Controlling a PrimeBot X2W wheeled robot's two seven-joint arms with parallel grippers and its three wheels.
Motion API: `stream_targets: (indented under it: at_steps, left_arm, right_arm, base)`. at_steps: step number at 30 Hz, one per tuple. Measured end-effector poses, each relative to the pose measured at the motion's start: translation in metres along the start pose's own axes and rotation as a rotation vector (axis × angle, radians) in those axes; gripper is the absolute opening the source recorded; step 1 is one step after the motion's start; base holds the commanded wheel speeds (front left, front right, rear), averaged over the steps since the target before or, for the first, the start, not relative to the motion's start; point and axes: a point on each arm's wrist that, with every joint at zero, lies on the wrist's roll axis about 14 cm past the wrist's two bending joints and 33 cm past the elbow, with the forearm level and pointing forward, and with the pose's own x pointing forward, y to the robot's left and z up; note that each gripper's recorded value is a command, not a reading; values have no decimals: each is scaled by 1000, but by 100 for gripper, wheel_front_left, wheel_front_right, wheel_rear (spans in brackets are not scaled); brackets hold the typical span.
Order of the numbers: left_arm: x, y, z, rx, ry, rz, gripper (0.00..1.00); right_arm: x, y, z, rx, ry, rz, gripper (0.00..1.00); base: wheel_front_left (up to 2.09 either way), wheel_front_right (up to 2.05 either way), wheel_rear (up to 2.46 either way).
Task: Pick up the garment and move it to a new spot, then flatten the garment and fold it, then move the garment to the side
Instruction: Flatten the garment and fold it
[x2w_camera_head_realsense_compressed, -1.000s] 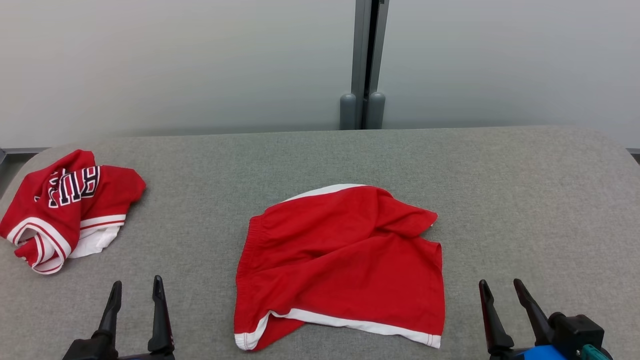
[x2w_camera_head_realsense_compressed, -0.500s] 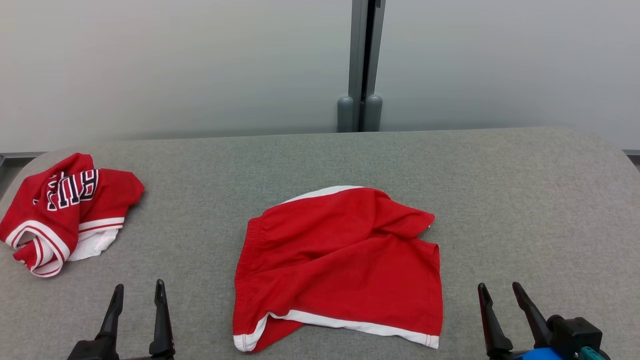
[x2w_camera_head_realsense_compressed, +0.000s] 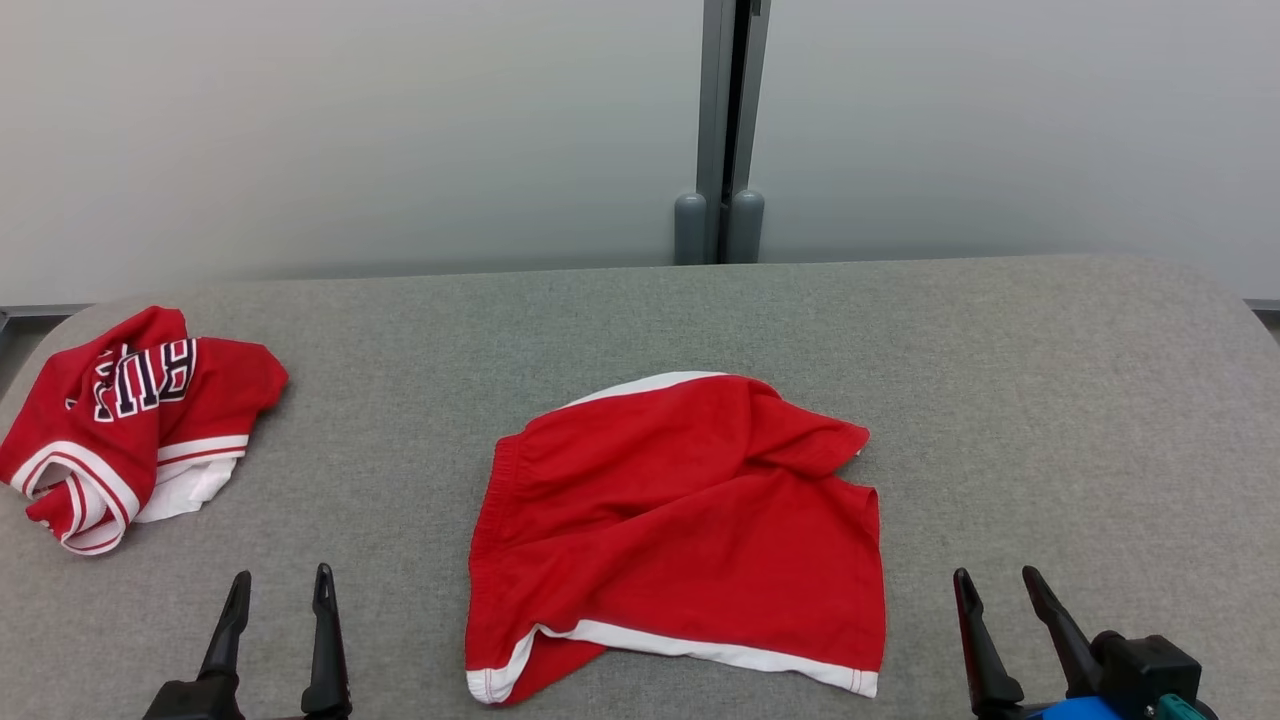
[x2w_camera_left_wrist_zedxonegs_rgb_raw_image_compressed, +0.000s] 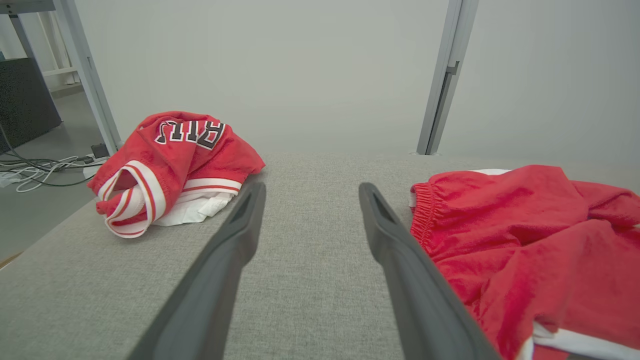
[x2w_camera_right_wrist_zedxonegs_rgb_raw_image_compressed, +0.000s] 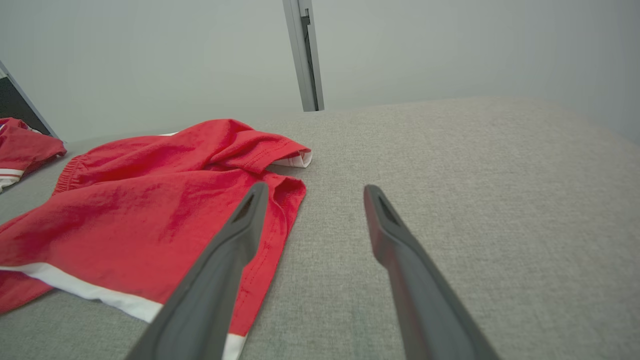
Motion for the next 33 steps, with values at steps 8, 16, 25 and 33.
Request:
stream_targets:
  at_steps: [8,16,25,33]
  left_arm:
    - [0,2,0,12,1,4,100]
    - [-6,-31,-29,-17,92,-90,100]
    - [-27,-89,-83,-56,287,-301,100]
    - [-30,-99,-105,-86,378,-343,100]
  right_arm:
    - [0,0,-1,0,2,-1,100]
    - [-3,7,-18,1,57,21,100]
    - [-10,26,-56,25,185,73,100]
    - [-15,38,-81,43,271,105,100]
  base:
    - [0,0,0]
    - [0,0,0]
    - [0,0,0]
    - [0,0,0]
